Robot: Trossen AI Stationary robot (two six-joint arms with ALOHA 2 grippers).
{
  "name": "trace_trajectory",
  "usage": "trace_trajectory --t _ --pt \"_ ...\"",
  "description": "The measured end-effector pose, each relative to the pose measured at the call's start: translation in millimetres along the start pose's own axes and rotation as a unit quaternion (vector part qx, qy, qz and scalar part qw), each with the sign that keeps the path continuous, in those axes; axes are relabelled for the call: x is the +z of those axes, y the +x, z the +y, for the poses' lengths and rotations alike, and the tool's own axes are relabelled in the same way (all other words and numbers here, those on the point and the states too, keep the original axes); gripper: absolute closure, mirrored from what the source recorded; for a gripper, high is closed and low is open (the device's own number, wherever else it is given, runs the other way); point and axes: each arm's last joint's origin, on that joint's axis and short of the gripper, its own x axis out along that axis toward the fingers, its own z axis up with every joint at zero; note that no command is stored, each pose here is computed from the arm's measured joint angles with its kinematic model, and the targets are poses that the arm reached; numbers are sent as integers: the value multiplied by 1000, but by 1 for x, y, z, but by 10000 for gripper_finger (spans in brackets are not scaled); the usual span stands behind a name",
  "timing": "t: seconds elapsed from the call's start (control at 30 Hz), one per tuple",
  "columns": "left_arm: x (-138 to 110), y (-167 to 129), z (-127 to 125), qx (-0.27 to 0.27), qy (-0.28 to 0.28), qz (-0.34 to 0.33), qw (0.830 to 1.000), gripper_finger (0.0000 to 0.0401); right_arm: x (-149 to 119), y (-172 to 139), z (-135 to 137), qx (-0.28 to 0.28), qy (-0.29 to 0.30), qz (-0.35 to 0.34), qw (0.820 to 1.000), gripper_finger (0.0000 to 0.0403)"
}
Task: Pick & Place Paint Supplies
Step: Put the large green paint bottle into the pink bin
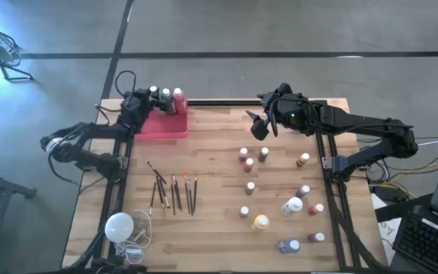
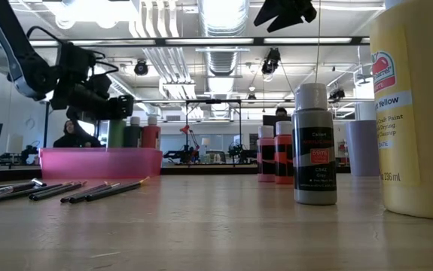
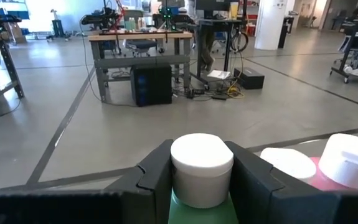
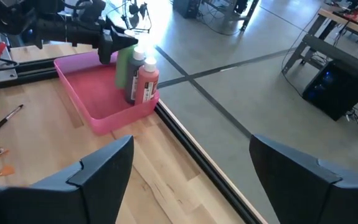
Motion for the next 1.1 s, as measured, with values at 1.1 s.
trace_trajectory --t 1.1 --pt "-10 -1 3 1 -1 -2 1000 270 0 0 0 0 0 0 1000 176"
